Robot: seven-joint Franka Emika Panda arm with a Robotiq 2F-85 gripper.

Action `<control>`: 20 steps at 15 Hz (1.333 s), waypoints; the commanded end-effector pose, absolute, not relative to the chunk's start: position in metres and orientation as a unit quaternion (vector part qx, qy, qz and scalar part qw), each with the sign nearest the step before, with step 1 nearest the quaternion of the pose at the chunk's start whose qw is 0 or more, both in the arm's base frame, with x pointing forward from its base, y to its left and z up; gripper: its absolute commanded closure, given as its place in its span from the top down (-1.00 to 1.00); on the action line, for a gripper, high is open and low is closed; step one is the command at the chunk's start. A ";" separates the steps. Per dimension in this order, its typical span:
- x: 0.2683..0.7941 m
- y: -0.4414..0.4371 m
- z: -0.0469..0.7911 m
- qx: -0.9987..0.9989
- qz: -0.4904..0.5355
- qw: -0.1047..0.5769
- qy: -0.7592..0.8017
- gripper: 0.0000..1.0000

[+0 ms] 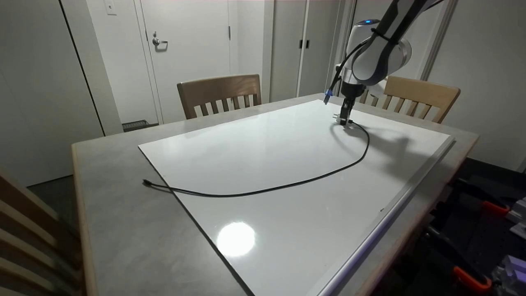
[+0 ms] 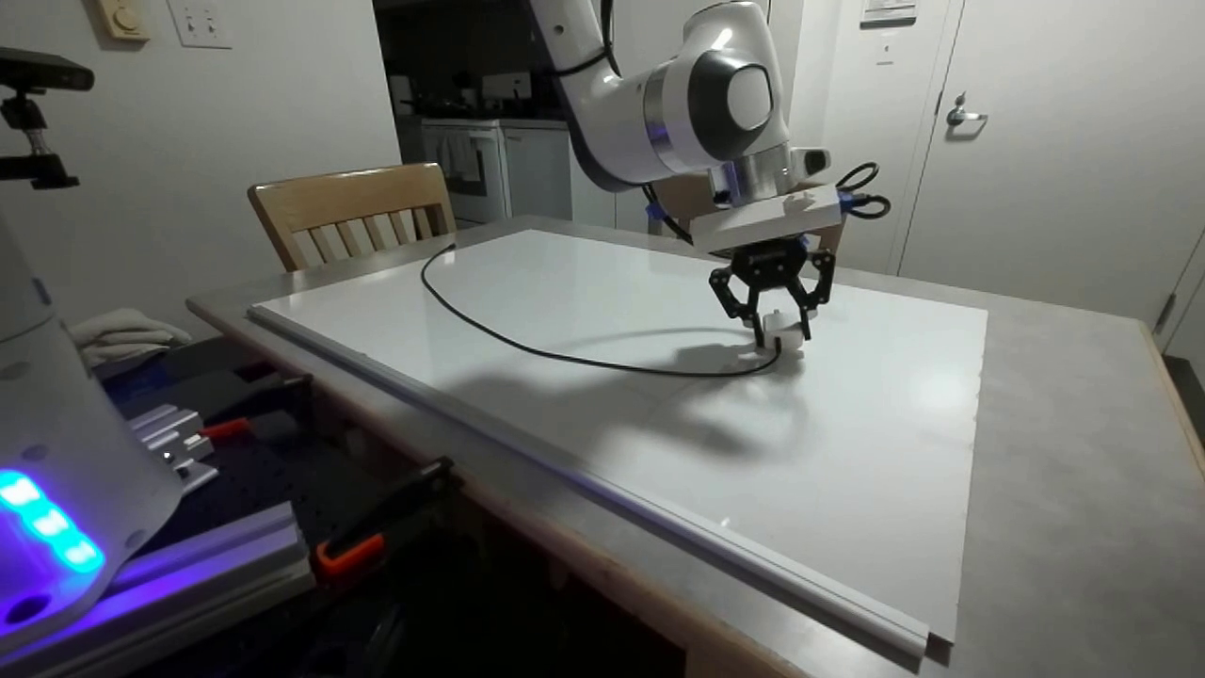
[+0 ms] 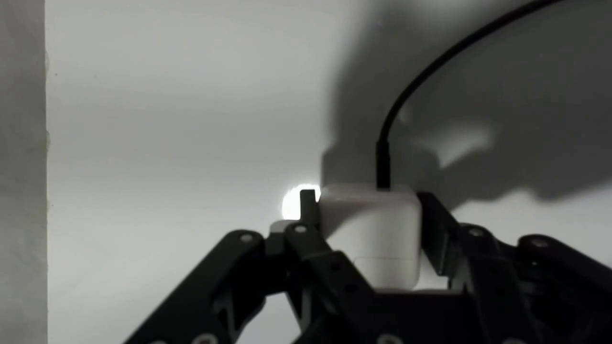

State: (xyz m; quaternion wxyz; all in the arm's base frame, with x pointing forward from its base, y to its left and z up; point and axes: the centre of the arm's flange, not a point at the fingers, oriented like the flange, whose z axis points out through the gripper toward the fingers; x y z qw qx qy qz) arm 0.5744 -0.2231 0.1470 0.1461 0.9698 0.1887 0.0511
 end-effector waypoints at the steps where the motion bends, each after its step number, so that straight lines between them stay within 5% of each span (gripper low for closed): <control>1: 0.576 -0.222 0.146 0.970 0.050 0.147 0.189 -0.44; 9: 0.570 -0.240 0.147 0.986 0.066 0.139 0.060 -0.44; 10: 0.569 -0.241 0.147 0.987 0.066 0.138 0.054 0.06; 13: 0.570 -0.240 0.147 0.987 0.067 0.138 0.055 0.06; 14: 0.570 -0.240 0.147 0.987 0.067 0.138 0.055 -0.44; 20: 0.566 -0.253 0.145 0.983 0.112 0.106 -0.102 -0.44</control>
